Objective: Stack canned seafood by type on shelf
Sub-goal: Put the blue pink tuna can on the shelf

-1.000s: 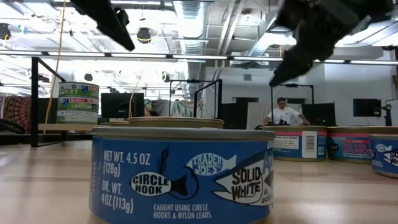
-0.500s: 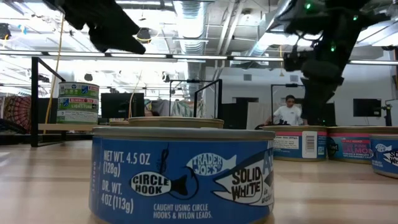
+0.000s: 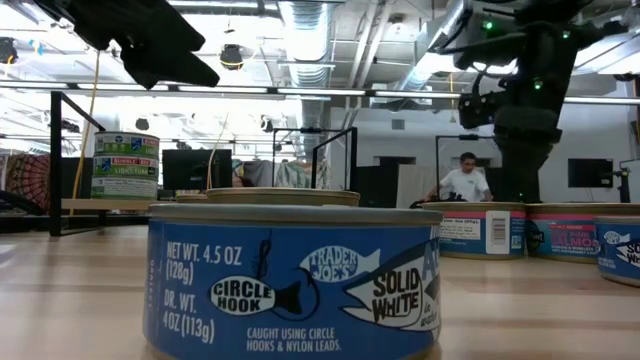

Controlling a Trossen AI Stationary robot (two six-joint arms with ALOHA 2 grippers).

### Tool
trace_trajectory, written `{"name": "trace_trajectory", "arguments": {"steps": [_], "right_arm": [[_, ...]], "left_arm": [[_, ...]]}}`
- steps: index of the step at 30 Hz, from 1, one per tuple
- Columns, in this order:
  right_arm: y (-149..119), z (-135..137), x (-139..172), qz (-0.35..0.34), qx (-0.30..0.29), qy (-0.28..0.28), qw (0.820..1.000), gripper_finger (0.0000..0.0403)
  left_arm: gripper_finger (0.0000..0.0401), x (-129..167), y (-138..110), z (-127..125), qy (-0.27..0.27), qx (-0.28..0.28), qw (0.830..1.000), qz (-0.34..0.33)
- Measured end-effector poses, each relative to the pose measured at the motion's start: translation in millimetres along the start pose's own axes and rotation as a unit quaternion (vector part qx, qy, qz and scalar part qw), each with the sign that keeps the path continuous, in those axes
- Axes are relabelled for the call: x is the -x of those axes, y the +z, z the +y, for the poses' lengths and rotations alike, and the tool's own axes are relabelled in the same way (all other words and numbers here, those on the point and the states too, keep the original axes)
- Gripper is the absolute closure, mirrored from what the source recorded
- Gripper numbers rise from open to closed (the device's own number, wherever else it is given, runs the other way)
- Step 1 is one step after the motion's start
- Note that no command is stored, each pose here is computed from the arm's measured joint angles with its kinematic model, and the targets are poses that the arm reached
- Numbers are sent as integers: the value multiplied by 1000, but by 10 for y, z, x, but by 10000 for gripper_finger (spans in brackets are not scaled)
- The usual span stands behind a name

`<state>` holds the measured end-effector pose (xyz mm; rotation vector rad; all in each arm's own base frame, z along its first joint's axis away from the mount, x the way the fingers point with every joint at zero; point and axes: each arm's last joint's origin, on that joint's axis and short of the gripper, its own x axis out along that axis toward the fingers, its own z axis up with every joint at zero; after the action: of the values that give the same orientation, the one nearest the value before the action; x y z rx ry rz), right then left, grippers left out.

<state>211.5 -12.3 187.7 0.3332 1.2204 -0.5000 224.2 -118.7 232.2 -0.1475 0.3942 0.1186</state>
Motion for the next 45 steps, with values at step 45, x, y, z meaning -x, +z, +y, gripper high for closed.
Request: {"name": "trace_trajectory", "arguments": {"steps": [45], "right_arm": [[386,-497,139,-25,8,-78,997,148]], "left_arm": [[155,23,42,-87,-72,-63,995,-10]]}}
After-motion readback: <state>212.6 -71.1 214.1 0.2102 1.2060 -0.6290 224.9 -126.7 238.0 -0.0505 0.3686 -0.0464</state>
